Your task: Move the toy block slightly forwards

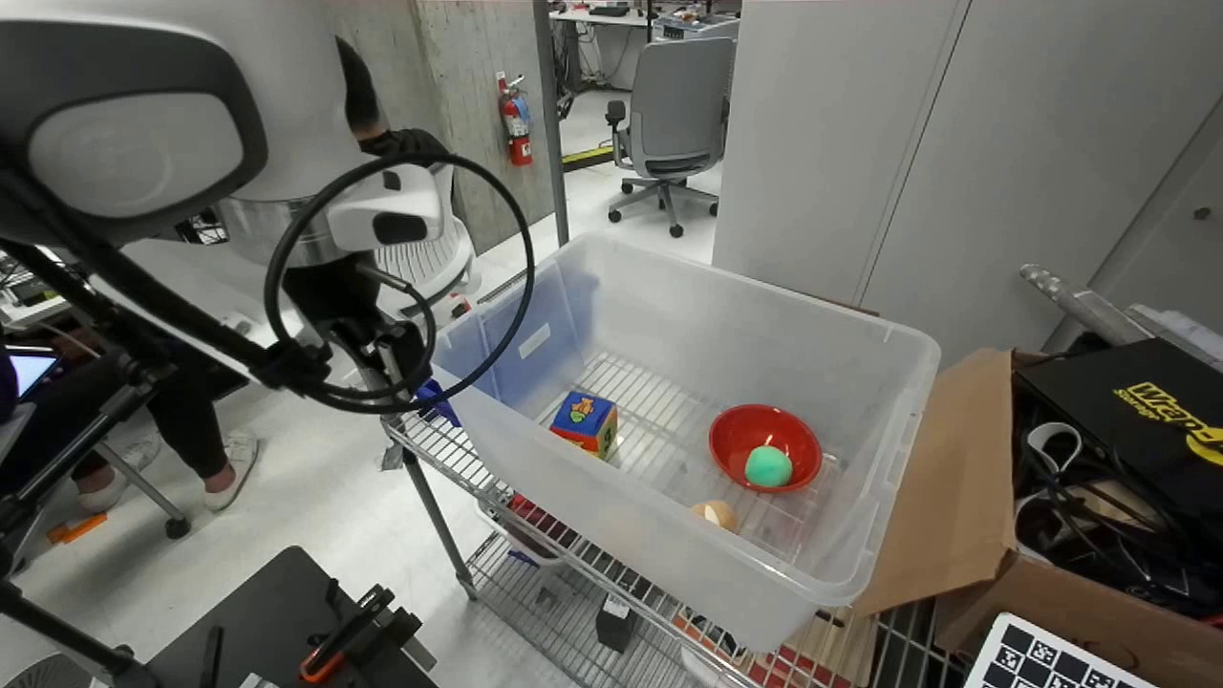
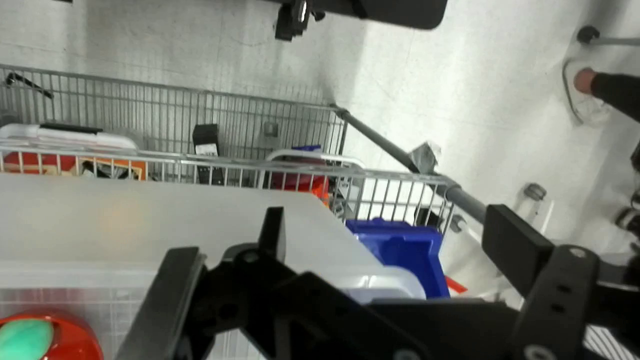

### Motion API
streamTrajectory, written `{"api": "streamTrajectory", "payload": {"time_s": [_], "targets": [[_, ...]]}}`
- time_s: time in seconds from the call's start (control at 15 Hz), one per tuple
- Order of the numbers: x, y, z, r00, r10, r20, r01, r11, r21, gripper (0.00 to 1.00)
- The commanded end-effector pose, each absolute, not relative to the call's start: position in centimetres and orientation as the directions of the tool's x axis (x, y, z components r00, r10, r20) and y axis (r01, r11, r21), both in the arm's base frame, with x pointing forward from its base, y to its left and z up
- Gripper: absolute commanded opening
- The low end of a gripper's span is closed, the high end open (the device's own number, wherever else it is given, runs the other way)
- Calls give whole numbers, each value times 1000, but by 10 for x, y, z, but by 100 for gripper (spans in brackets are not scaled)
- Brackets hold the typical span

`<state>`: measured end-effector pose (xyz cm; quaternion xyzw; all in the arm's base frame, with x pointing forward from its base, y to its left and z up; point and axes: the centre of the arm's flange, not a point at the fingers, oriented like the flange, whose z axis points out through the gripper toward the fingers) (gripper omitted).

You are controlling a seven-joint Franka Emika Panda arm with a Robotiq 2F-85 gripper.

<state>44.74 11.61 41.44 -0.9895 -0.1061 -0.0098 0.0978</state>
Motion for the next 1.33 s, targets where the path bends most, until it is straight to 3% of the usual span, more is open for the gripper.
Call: {"api": "streamTrajectory", "payload": {"time_s": [0.0,0.27,0.67,1.27], "targets": [[516,116,421,988,99,121,125,-965,-231,100],[594,98,413,983,-2,182,36,-979,-201,100],[692,78,313,982,-168,91,-158,-982,-106,100],[737,101,165,985,-172,2,-172,-985,3,100]]}}
